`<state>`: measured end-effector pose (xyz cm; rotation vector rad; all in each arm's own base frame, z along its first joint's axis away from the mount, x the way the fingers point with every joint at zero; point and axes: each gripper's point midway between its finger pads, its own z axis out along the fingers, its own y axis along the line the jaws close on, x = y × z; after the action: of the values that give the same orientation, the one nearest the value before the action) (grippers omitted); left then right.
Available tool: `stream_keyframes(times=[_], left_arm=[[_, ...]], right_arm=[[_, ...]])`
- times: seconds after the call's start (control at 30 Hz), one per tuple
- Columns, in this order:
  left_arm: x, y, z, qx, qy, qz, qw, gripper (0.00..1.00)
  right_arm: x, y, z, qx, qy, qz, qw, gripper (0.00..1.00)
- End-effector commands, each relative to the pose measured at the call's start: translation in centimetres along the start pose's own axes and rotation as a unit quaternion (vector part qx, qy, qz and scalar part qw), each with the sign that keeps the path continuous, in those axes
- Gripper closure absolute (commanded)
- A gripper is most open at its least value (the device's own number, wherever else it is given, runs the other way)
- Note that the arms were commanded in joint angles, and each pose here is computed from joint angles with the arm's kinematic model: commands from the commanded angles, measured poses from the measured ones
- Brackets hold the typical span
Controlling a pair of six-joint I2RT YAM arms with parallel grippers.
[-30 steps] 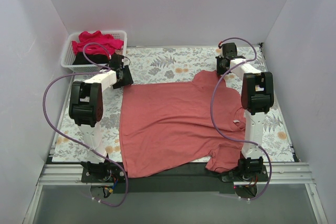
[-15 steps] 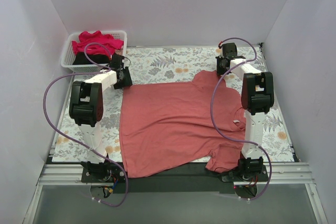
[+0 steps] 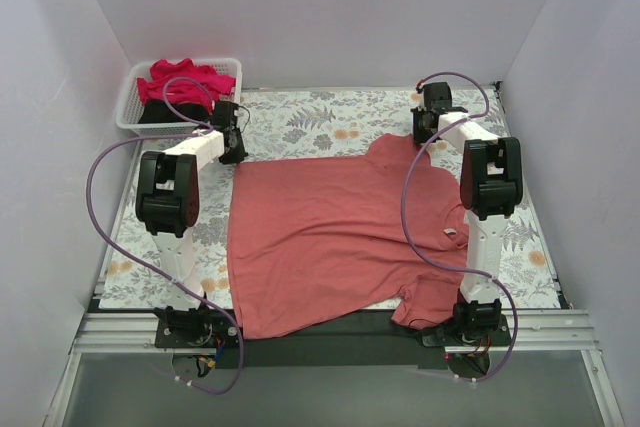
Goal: Fold and stack the t-shirts
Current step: Flatten the tshirt out
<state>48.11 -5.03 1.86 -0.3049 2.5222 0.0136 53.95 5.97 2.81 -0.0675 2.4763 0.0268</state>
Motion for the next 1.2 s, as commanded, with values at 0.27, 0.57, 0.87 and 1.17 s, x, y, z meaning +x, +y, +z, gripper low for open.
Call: stream_keyframes(times=[0.27,0.57,0.87,1.17], left_arm=[[1.5,-0.3,-1.5,-0.006,0.031,0.007,0.999,1.00],[-4.3,0.2,-3.1,-0.027,-0.052,-0.012,0.998,1.00],[-7.6,0.7,-2.9,-0.036,-0.089,-0.031,0.995,1.00],[-7.7,1.4,-3.1,-0.046,-0.098,-0.039,0.993,1.00]], right_arm=[[-4.8,-0.1,-3.3,0.000,-0.065,-0.003,0.998,0.99],[-12.1,-0.8,-5.4,0.021,-0.161,-0.030,0.986,0.99],[-16.2,-1.2,-6.3,0.037,-0.222,-0.089,0.970,0.99],[-15.9,-1.2,-7.4,0.035,-0.227,-0.111,0.967,0.99]])
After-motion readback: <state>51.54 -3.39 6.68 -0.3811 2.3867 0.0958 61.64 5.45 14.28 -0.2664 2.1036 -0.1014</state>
